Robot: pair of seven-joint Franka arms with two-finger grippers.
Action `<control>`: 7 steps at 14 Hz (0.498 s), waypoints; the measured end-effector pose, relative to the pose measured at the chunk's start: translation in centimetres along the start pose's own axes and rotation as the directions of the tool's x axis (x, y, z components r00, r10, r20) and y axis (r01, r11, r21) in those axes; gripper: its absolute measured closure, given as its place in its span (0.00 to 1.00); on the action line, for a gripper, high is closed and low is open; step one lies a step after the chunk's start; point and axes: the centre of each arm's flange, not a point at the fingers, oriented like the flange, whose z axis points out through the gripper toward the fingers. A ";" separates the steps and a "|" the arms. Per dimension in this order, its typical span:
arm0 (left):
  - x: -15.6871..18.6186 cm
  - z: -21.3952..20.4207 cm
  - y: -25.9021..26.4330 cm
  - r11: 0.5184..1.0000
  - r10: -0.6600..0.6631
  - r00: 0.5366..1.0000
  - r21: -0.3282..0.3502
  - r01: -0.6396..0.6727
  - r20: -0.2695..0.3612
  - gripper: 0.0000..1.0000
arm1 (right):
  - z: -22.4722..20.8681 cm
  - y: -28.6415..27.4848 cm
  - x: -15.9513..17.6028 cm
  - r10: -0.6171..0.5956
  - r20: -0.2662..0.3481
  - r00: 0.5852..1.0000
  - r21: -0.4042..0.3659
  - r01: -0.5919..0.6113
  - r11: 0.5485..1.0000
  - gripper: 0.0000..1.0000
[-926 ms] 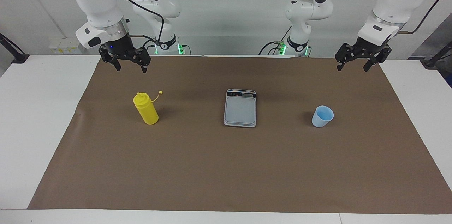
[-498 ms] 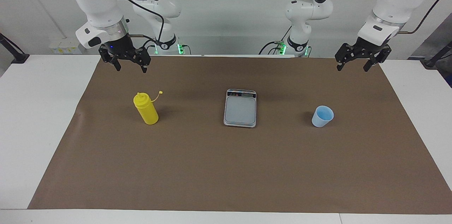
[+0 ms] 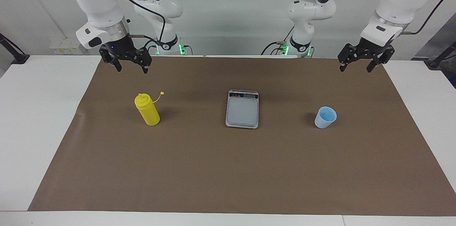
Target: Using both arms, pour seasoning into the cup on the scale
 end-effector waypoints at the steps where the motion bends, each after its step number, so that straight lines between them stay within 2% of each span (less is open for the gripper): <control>1: 0.0 0.1 0.0 1.000 0.001 1.000 0.000 -0.001 -0.001 0.00 | 0.0 0.0 0.0 0.000 0.000 1.000 0.000 0.000 1.000 0.00; 4: 0.2 1.2 -0.4 1.000 -0.005 1.000 0.000 0.005 -0.003 0.00 | 0.0 0.0 0.0 0.000 0.000 1.000 0.000 0.000 1.000 0.00; 7: 0.6 4.3 -2.2 0.999 -0.036 0.999 0.000 0.036 -0.004 0.00 | 0.0 -0.2 0.0 -0.004 0.000 1.000 0.000 0.004 1.000 0.00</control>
